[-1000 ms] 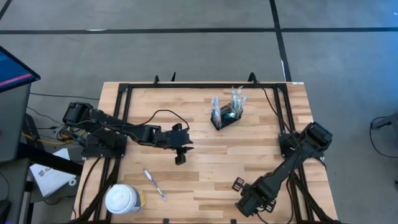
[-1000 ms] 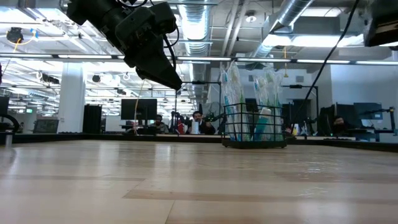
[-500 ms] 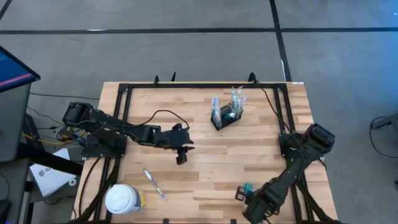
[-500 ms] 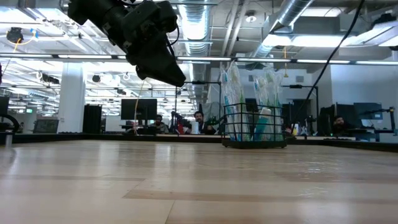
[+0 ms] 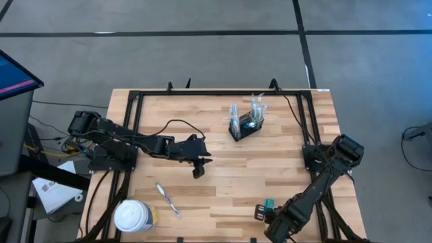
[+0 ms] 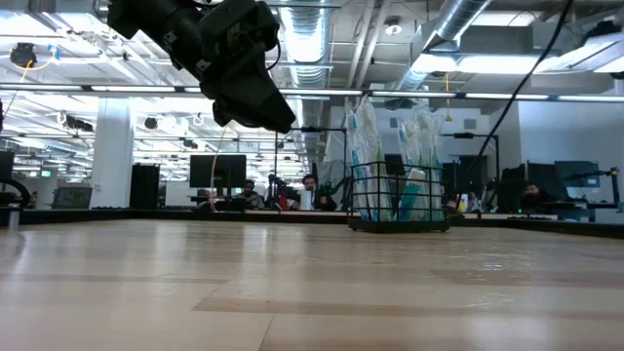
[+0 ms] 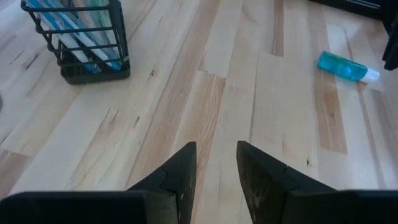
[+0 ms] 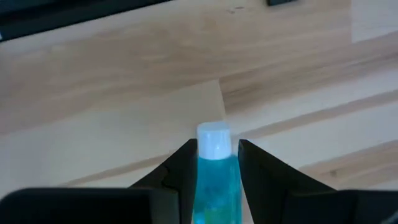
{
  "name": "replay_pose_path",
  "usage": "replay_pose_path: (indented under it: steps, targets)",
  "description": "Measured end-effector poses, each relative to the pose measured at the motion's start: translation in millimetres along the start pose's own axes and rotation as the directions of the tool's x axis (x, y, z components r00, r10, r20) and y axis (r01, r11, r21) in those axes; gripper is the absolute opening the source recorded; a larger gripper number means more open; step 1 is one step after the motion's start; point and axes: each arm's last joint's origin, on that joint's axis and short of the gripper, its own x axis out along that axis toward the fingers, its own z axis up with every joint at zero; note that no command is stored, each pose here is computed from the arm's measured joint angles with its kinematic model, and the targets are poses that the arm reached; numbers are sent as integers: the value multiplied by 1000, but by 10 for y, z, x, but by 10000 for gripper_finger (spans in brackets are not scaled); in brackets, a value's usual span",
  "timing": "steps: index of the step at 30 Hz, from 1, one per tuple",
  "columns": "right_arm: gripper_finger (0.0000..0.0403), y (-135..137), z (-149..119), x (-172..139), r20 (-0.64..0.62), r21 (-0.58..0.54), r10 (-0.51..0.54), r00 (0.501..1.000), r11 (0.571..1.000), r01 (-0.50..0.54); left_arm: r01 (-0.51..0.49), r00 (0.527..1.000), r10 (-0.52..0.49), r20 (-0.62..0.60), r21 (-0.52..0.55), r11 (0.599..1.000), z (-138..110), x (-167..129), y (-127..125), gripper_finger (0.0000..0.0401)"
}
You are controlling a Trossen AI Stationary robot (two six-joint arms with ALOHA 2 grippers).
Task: Pick & Place toothbrushing station
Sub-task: Put the mouthwash bottle into the mesh organizer
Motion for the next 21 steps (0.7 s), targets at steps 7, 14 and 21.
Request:
replay_pose_path:
  steps: [7,14,21]
  targets:
    - [111,9,6,13,16,20,11,1000,1000,-11,-1,1000,1,6,-1,1000,5,0,-1,108]
    - [147,-20,-34,73,33,37,13,999,999,-15,-20,1000,20,14,-1,1000,8,0,4,108]
    - [181,-35,-13,77,58,39,-2,998,999,-1,-20,1000,20,14,-2,1000,8,0,4,108]
